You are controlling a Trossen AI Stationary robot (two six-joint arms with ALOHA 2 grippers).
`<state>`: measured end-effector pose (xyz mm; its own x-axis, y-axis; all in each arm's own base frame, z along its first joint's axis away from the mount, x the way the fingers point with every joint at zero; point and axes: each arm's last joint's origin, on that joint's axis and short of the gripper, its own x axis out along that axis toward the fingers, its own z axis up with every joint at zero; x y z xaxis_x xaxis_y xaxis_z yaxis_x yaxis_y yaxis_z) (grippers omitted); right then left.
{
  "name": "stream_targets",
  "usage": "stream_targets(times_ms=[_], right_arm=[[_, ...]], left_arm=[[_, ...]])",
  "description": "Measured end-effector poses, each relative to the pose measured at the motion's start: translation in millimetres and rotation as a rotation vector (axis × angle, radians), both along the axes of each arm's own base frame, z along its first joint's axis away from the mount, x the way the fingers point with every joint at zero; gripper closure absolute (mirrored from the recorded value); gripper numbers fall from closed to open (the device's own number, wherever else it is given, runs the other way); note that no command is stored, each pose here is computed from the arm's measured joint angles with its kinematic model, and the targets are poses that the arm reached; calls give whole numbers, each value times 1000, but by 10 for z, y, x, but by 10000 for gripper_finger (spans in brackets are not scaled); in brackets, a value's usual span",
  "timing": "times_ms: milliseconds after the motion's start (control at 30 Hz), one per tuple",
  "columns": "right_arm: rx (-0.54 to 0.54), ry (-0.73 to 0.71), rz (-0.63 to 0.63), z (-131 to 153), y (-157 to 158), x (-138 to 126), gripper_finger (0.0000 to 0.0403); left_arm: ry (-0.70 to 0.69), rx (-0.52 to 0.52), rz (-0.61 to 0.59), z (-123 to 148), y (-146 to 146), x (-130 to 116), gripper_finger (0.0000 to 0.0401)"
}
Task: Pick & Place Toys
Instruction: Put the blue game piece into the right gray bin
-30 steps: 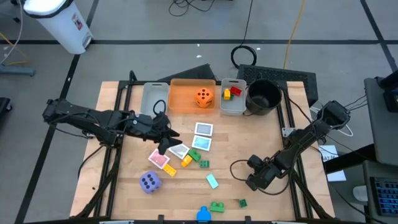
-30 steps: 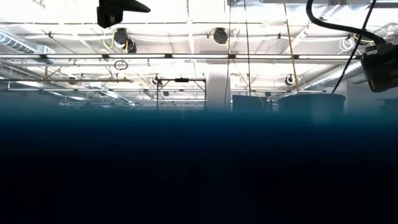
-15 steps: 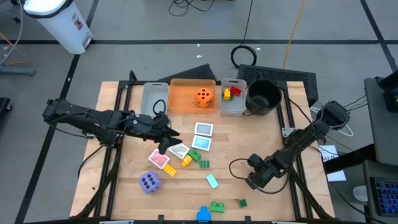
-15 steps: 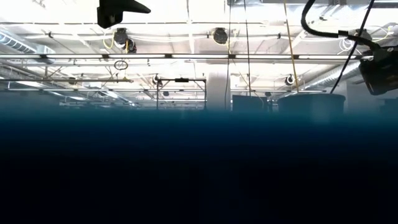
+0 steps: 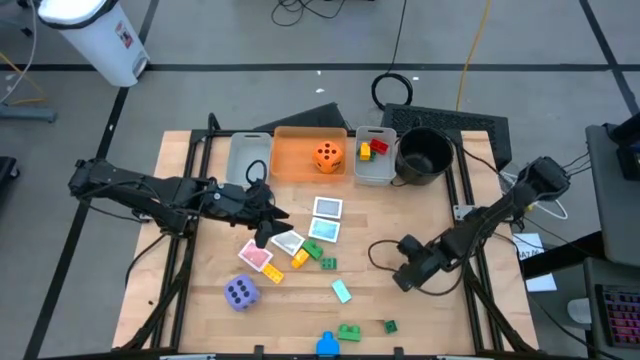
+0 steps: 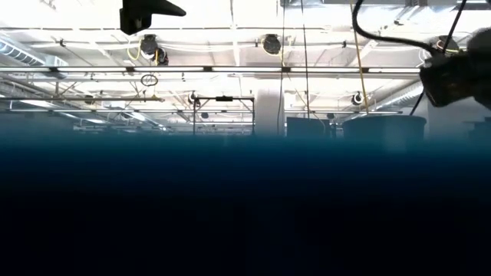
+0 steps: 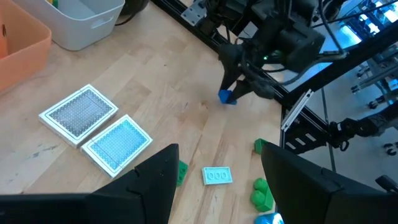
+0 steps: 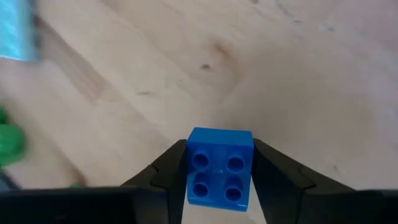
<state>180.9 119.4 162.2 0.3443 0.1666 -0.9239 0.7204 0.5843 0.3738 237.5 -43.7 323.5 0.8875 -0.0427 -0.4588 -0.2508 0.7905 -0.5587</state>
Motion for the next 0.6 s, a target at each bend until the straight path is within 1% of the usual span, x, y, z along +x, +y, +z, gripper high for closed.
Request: stream_targets(times_ms=[67, 300, 433, 600], right_arm=[[8, -54, -6, 67, -46, 30, 264], [27, -345, -52, 383, -272, 200, 271], [7, -515, -45, 570, -448, 286, 271], [-38, -698, -82, 786, -731, 361, 272]], left_arm=[[0, 2, -2, 0, -2, 0, 164], [-1, 3, -2, 0, -2, 0, 164], [-1, 5, -3, 2, -1, 0, 164], [-3, 13, -3, 3, 2, 1, 164]])
